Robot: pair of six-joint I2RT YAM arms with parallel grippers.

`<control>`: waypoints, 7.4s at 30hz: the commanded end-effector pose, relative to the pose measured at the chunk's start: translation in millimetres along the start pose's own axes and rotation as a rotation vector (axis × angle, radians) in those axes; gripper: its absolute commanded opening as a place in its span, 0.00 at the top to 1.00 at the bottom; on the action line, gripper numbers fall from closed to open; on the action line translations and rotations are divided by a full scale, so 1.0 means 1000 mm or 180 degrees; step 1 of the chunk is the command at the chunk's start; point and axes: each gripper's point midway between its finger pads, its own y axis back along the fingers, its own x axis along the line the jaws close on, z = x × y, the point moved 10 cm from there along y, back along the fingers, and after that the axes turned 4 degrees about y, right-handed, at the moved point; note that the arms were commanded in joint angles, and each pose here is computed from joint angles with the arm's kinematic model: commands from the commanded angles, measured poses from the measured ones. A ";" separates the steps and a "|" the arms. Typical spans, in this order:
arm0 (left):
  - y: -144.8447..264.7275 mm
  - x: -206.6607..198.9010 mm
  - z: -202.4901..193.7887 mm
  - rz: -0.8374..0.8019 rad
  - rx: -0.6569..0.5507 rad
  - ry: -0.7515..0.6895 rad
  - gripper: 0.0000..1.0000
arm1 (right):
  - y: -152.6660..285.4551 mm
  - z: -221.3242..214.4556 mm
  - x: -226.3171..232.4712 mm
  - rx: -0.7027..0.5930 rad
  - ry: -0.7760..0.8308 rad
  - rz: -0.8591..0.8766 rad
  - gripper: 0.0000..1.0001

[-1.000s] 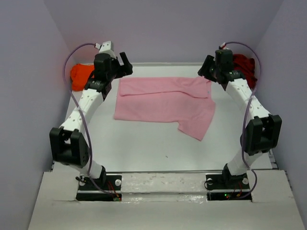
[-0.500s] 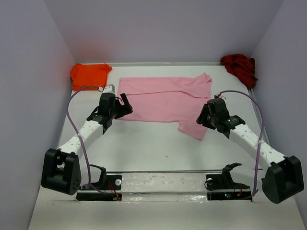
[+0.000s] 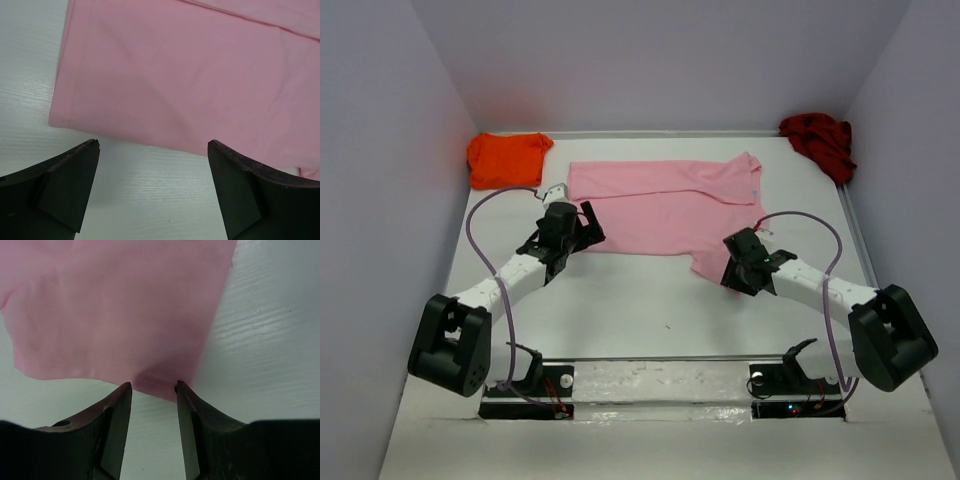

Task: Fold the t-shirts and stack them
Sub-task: Fold the tshirt

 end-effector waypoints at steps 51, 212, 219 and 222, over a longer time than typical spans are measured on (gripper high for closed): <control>-0.007 -0.015 0.027 -0.0146 -0.0329 -0.0092 0.01 | -0.001 -0.002 0.007 -0.0117 -0.0248 -0.0314 0.57; -0.034 0.004 0.061 0.0848 -0.0383 -0.0043 1.00 | 0.045 0.118 0.011 -0.1499 -0.0515 -0.0826 1.00; -0.036 -0.004 0.083 0.0779 -0.0467 -0.0040 1.00 | 0.019 0.135 0.026 -0.1452 -0.0502 -0.0972 1.00; -0.040 -0.012 0.096 0.0774 -0.0515 -0.0087 1.00 | 0.011 0.142 0.033 -0.1439 -0.0442 -0.0988 1.00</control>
